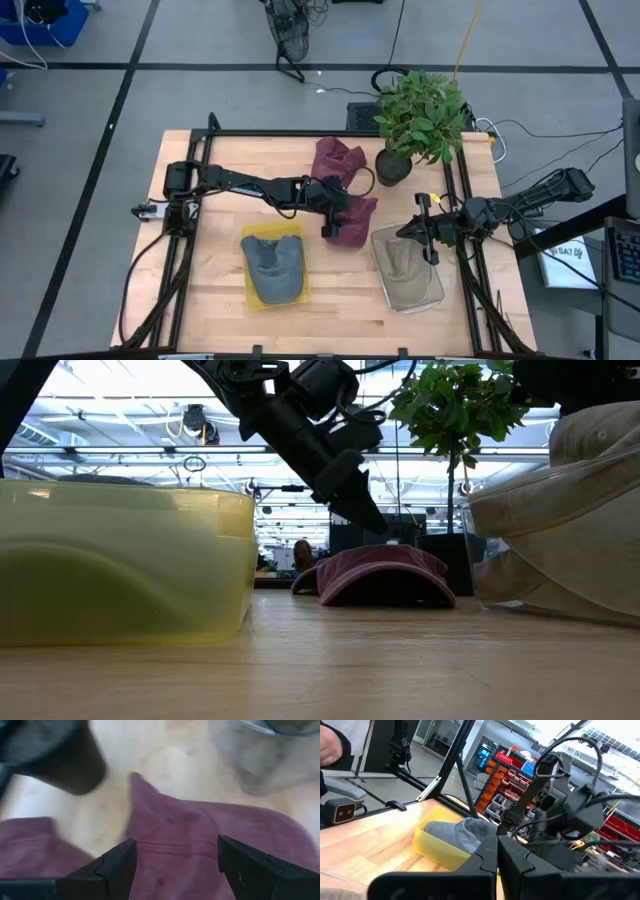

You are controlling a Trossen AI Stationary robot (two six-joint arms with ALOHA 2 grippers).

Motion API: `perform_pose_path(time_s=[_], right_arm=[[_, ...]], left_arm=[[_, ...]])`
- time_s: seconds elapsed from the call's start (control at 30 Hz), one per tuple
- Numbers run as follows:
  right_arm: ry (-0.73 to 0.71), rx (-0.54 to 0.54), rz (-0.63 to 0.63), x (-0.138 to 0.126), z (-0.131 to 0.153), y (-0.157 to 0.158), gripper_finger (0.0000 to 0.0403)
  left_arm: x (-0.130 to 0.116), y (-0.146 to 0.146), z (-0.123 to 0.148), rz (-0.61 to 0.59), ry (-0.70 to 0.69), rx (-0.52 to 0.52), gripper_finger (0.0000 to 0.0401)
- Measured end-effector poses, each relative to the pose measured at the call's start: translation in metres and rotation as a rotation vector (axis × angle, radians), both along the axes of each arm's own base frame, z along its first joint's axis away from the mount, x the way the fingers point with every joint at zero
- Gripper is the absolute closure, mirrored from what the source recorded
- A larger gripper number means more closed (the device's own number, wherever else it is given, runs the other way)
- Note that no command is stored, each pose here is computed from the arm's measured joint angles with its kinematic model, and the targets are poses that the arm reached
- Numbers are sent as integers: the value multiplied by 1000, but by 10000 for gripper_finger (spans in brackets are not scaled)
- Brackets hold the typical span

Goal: Pick & Place hat
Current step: Put the bottom red cap into the yellow bin

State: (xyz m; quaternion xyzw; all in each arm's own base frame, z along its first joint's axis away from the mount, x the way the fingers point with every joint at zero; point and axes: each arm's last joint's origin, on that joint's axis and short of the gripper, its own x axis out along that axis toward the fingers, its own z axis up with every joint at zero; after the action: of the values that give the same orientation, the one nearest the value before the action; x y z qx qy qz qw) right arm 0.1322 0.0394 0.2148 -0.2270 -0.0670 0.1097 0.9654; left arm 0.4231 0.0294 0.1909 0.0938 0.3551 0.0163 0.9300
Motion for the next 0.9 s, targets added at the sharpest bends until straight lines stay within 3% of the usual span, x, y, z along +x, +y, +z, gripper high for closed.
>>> perform_pose_path(time_s=[0.13, 0.4, 0.7, 0.9], right_arm=[[4, -1, 0, 0, 0, 0, 403], [9, 14, 1, 0, -1, 0, 403], [8, 12, 1, 0, 0, 0, 403], [7, 10, 1, 0, 0, 0, 403]], left_arm=[[1, 1, 2, 24, -19, 14, 140], [0, -5, 0, -36, -5, -122, 161], [-3, -18, -7, -84, 69, -95, 176], [-3, -16, -7, -56, 66, -68, 176]])
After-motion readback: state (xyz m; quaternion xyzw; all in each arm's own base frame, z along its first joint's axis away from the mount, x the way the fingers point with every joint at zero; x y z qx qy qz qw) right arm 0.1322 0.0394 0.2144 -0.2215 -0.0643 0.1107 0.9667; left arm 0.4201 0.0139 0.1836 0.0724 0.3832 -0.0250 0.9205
